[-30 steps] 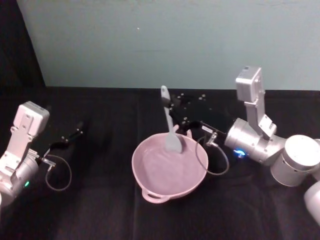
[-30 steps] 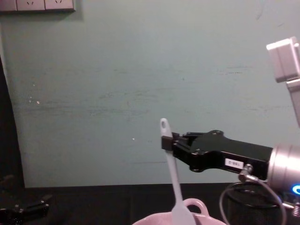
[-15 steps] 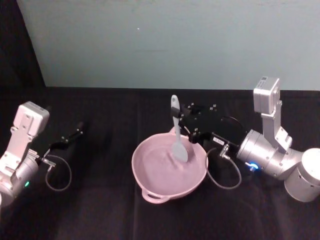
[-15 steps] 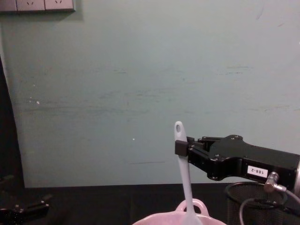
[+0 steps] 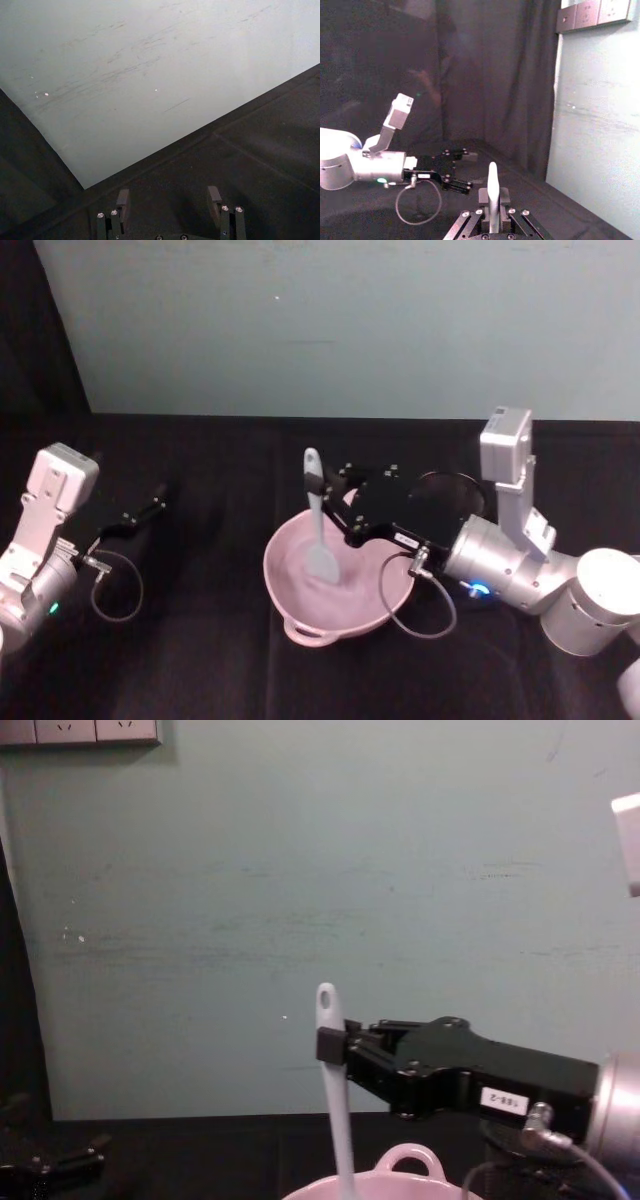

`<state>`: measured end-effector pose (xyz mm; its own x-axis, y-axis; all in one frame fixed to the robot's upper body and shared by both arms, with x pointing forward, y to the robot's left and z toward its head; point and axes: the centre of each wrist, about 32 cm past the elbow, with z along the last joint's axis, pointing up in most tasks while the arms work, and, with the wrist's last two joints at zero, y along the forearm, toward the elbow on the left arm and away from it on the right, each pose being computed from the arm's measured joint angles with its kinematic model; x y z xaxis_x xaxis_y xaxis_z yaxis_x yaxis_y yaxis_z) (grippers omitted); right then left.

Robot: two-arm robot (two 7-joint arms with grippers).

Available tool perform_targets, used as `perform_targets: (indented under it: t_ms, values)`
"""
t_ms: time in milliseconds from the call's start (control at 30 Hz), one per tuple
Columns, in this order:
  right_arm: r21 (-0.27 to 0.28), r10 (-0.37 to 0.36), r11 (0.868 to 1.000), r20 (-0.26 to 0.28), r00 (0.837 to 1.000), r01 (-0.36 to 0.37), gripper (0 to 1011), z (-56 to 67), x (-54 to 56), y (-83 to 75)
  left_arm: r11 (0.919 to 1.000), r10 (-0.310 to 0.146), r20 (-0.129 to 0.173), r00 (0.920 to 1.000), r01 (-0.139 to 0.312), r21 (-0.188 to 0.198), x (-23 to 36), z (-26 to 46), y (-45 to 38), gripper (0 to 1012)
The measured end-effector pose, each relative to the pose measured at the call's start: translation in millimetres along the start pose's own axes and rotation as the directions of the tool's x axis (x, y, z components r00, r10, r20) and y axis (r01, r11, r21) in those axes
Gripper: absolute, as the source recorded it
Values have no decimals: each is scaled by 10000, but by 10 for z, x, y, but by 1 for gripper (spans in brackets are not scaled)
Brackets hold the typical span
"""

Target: Use the one hand to pick up the spoon and stir the clear water in the bowl.

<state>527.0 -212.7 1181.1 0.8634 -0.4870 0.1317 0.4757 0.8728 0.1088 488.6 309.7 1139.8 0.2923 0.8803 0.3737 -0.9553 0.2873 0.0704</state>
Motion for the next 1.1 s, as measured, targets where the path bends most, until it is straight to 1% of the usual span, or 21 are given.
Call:
perform_targets:
  t_ms: [167,367,433,467,600,767,800,867,967,1100]
  values:
    - [23,212,9998,-160,9996,-211,123,-43,-9,118,10000,0,0,10000,0,-1,0,0,0,1005]
    - [148,172,9997,-207,9996,-169,123,-89,48,244,10000,0,0,10000,0,-1,0,0,0,1005]
    - [69,48,10000,-88,9999,-47,123,-96,85,280,10000,0,0,10000,0,-1,0,0,0,1005]
    - [69,48,10000,-88,9999,-47,123,-96,85,280,10000,0,0,10000,0,-1,0,0,0,1005]
    - [-49,-399,9992,112,9991,399,123,-105,159,311,10000,0,0,10000,0,0,0,0,0,1005]
    - [-134,-824,9965,347,9960,829,123,-86,226,270,10000,0,0,10000,0,-1,0,0,0,1005]
    - [-191,-969,9950,445,9943,978,123,-78,251,230,10000,0,0,10000,0,-1,0,0,0,1005]
    - [-248,-1090,9936,524,9927,1104,123,-71,265,189,10000,0,0,10000,0,-1,0,0,0,1005]
    - [-382,-1275,9907,726,9892,1305,123,-38,291,86,10000,0,0,10000,0,-1,0,0,0,1005]
    - [-494,-1357,9889,865,9870,1403,123,-17,282,-23,10000,0,0,10000,0,-1,0,0,0,1005]
